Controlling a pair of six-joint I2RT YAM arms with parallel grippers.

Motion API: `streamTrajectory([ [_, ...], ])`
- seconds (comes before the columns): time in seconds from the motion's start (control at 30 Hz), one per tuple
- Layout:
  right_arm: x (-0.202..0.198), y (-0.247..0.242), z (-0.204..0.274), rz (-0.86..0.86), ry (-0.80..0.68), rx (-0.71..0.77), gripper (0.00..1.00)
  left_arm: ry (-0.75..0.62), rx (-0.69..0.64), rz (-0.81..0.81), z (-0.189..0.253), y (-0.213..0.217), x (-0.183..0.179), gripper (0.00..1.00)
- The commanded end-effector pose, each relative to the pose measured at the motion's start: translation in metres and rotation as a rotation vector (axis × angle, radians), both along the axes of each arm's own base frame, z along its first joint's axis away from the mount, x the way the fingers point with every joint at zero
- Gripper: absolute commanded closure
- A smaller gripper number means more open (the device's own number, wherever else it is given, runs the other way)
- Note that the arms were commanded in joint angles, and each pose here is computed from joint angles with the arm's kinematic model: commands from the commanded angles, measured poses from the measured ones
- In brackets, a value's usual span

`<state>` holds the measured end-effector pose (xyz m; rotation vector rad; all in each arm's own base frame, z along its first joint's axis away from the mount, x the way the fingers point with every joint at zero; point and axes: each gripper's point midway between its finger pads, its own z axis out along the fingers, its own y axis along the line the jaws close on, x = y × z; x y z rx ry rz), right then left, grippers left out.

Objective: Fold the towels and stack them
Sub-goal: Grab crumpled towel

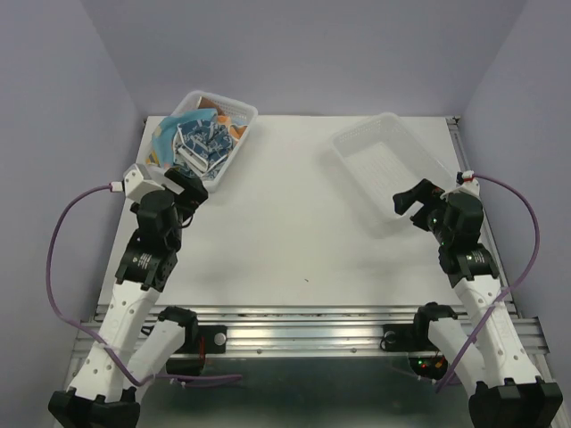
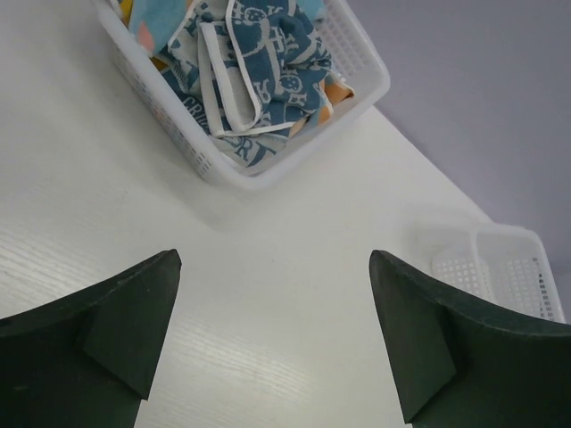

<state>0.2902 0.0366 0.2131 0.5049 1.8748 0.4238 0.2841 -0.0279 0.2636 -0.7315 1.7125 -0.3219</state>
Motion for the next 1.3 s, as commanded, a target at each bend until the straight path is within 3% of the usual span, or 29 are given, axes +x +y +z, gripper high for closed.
streamTrajectory([
  [0.0,0.003,0.006,0.005,0.025,-0.041,0.022,0.0,-0.071,0.02,0.023,0.016,0.003,0.016,0.01],
  [0.13,0.001,0.008,0.008,0.038,-0.078,0.028,0.0,0.031,0.101,0.083,0.0,0.011,0.056,0.01],
  [0.17,0.001,0.008,0.007,0.037,-0.079,0.027,0.0,0.025,0.123,0.093,0.015,0.016,0.067,0.01],
  [0.2,0.001,0.007,0.008,0.033,-0.089,0.024,0.0,0.088,0.152,0.083,-0.001,0.014,0.085,0.01],
  [0.3,0.0,0.004,0.009,0.018,-0.106,0.022,0.0,0.114,0.209,0.0,-0.002,0.008,0.13,0.01],
  [0.4,0.0,0.003,0.008,0.009,-0.097,0.018,0.0,0.117,0.225,-0.067,0.003,0.009,0.164,0.01],
  [0.6,0.001,-0.001,0.006,-0.007,-0.078,0.005,0.0,0.263,0.193,-0.082,-0.05,0.03,0.234,0.01],
  [0.77,0.003,-0.001,0.001,-0.007,-0.078,0.005,0.0,0.343,0.19,-0.153,-0.084,0.024,0.267,0.02],
  [0.9,0.004,-0.001,-0.004,-0.005,-0.06,-0.002,0.0,0.363,0.174,-0.174,-0.099,0.02,0.28,0.13],
  [1.0,0.005,-0.005,-0.005,-0.03,-0.052,-0.009,0.0,0.37,0.164,-0.175,-0.104,0.018,0.282,0.36],
  [1.17,0.005,-0.004,-0.007,-0.024,-0.05,-0.006,0.0,0.375,0.166,-0.17,-0.103,0.02,0.279,0.61],
  [1.27,0.006,-0.005,-0.009,-0.028,-0.043,-0.002,0.0,0.374,0.164,-0.167,-0.099,0.02,0.275,0.82],
])
